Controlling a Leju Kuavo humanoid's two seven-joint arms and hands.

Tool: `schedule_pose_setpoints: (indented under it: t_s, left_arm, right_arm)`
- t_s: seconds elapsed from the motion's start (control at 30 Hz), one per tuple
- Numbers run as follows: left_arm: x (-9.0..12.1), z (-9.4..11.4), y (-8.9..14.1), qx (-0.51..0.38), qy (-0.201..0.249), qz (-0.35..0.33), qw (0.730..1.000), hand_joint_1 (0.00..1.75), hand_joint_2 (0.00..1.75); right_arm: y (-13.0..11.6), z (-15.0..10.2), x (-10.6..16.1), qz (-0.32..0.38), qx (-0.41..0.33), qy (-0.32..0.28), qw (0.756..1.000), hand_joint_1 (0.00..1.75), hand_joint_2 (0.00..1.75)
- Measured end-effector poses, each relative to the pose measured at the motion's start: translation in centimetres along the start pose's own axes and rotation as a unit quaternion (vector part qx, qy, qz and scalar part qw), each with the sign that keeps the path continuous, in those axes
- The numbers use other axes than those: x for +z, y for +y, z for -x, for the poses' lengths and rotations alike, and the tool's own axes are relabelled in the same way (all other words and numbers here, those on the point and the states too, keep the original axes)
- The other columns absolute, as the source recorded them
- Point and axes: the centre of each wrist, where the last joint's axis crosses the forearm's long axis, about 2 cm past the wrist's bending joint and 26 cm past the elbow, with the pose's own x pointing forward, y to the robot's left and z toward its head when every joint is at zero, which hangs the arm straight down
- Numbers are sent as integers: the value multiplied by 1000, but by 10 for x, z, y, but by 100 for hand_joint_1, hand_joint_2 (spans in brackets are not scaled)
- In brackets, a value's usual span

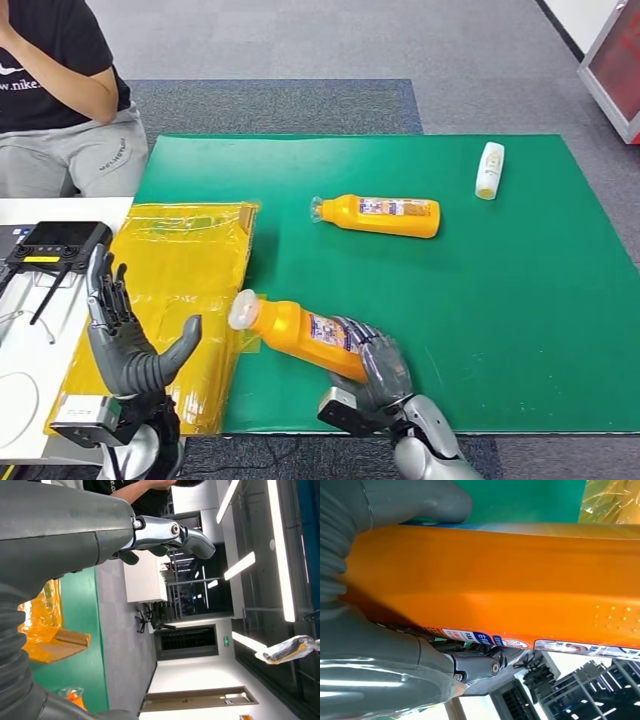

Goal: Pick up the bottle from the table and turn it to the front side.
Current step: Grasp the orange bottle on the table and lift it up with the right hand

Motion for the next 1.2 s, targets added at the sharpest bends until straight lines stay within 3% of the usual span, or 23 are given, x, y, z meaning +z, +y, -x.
schedule_pose_setpoints:
  t_s: [0.2,0.37,0.5,0.8,1.2]
  left_arm:
    - [0,-1,0,31,18,-31,999,0,175]
    - [8,5,-7,117,63,-42,990,0,175]
    - [20,17,-16,126,98,-30,987,0,175]
    - [39,30,-40,74,105,92,987,0,175]
    - [38,32,-54,95,89,178,975,0,175]
  right_arm:
    - [4,-12,7,26,-79,2,997,175,175]
    - [2,-31,8,64,-142,-11,988,175,175]
    - [-8,-44,0,95,-177,-29,979,175,175]
    - [-25,-52,-14,123,-177,-64,974,175,175]
    - [-29,-54,-28,133,-144,-88,977,175,175]
